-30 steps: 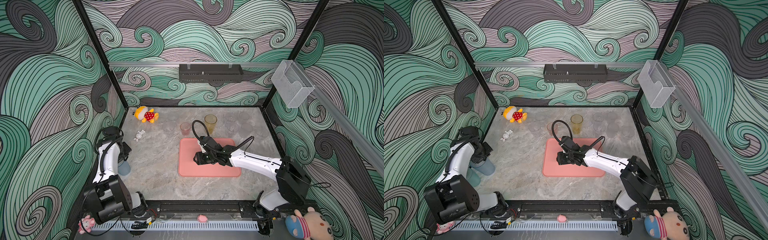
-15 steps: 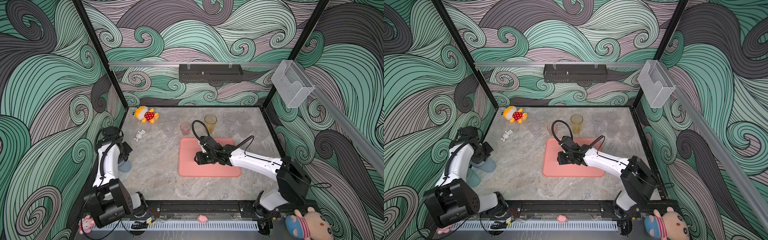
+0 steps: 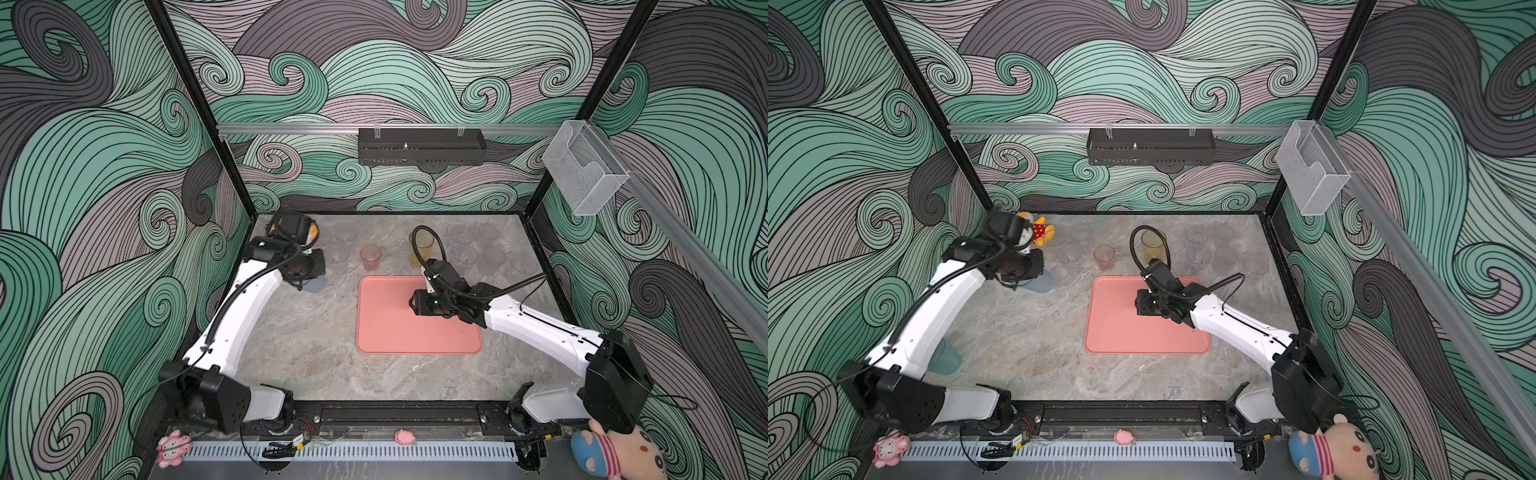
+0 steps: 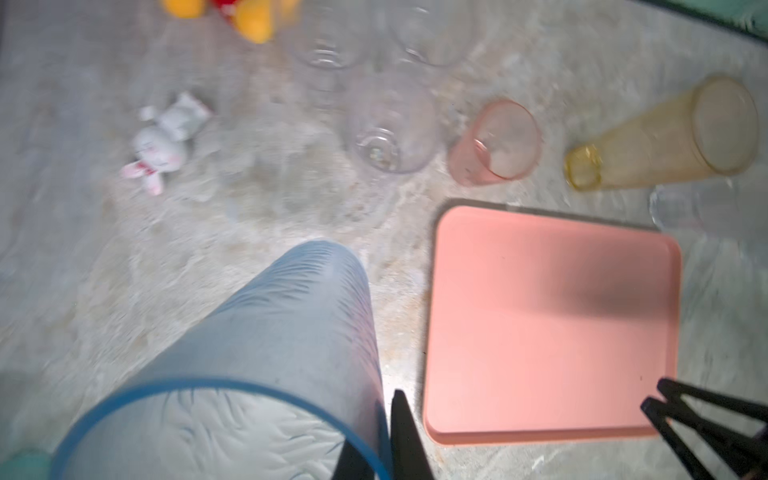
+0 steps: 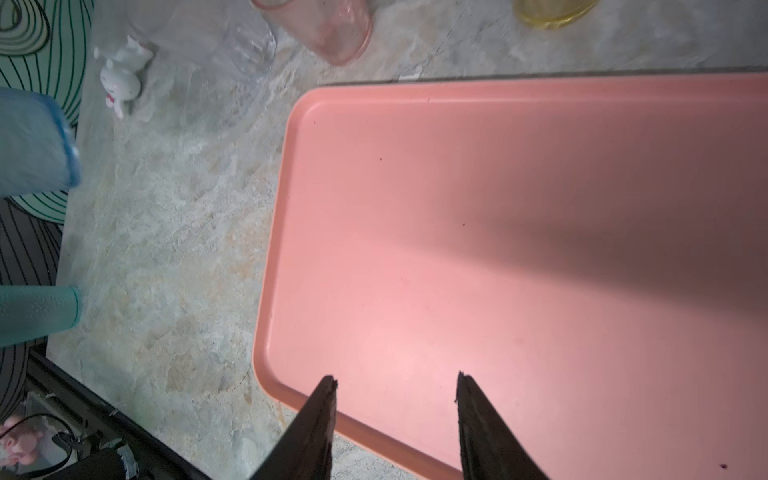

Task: Place the glasses into the tray
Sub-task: 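Carry the blue glass over the pink tray and lower it onto the tray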

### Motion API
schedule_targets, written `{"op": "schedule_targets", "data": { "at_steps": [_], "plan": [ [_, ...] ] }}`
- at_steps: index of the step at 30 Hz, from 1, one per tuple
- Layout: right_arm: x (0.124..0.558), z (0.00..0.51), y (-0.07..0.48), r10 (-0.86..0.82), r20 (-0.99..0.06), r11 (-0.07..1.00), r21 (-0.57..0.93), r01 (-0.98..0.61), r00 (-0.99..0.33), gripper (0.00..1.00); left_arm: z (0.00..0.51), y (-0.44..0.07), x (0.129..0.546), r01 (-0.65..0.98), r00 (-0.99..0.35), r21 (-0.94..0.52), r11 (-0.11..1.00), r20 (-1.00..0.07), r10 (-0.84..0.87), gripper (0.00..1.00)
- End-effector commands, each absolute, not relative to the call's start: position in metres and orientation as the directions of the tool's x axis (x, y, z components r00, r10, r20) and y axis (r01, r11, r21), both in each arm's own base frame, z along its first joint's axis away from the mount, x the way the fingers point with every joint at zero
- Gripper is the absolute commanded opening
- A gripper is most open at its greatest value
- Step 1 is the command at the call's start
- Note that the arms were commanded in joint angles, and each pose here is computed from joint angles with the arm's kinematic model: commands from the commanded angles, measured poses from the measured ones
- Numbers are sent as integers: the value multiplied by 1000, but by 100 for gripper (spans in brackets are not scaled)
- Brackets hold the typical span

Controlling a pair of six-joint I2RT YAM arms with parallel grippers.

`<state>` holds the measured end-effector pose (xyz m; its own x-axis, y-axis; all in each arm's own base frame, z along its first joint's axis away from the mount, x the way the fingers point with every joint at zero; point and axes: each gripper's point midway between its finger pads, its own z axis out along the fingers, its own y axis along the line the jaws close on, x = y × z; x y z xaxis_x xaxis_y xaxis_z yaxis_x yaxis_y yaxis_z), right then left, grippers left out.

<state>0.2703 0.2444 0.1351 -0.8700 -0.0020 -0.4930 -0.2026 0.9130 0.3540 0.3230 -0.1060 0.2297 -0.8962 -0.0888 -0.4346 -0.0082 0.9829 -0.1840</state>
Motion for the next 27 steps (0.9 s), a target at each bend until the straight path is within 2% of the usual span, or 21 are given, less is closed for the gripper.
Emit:
{"op": "schedule_targets", "data": {
  "at_steps": [1,6,12,27],
  "plan": [
    [267,133,212,18,-516,945,288,-154,-856,47,219,-160,320,139,-931,-173,975,-358,69,0],
    [262,133,191,71,-532,950,293,-105,-844,47,195,-199,341,200,-947,-121,972,-279,160,0],
    [255,126,185,74,-514,953,290,-91,-855,47,174,-226,362,231,-947,-72,970,-244,207,0],
    [256,117,186,58,-502,955,280,-99,-863,47,142,-253,375,261,-952,-74,962,-181,245,0]
  ]
}}
